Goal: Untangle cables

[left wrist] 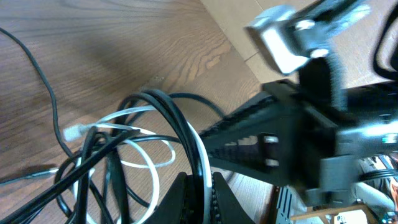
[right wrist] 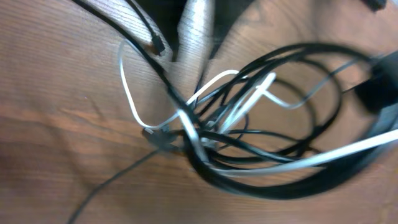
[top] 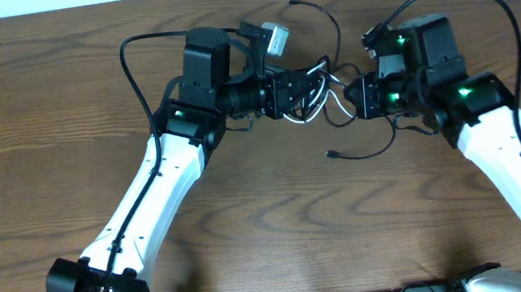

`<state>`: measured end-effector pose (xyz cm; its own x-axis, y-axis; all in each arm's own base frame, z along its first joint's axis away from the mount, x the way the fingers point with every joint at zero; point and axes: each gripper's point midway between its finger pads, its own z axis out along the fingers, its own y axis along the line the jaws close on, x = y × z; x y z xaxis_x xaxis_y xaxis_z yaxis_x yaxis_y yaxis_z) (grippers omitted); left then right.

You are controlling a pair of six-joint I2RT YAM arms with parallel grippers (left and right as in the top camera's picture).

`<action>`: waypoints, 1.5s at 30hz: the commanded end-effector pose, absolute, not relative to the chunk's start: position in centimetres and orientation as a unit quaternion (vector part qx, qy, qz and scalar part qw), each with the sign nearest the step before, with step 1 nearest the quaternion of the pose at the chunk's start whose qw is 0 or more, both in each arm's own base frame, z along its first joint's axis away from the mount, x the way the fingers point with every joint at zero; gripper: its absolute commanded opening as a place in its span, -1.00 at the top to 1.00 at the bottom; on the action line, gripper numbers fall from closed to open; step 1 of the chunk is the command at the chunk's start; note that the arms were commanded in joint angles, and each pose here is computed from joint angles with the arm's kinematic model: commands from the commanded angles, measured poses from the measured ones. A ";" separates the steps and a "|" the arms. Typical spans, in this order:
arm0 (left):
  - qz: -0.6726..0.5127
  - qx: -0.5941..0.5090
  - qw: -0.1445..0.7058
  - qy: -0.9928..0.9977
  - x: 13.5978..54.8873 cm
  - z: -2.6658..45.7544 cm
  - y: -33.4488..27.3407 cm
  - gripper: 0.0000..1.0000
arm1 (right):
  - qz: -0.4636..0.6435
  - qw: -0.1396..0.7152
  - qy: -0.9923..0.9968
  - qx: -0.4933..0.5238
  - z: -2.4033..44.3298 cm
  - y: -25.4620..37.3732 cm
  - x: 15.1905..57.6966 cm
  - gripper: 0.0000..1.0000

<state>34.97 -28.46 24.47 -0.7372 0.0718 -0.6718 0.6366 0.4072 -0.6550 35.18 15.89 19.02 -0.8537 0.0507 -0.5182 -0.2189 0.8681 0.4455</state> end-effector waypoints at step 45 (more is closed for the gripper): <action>-0.412 -0.024 0.478 0.776 40.3 32.7 0.0 0.85 | -0.032 0.195 0.935 0.295 13.4 -8.8 32.9 0.98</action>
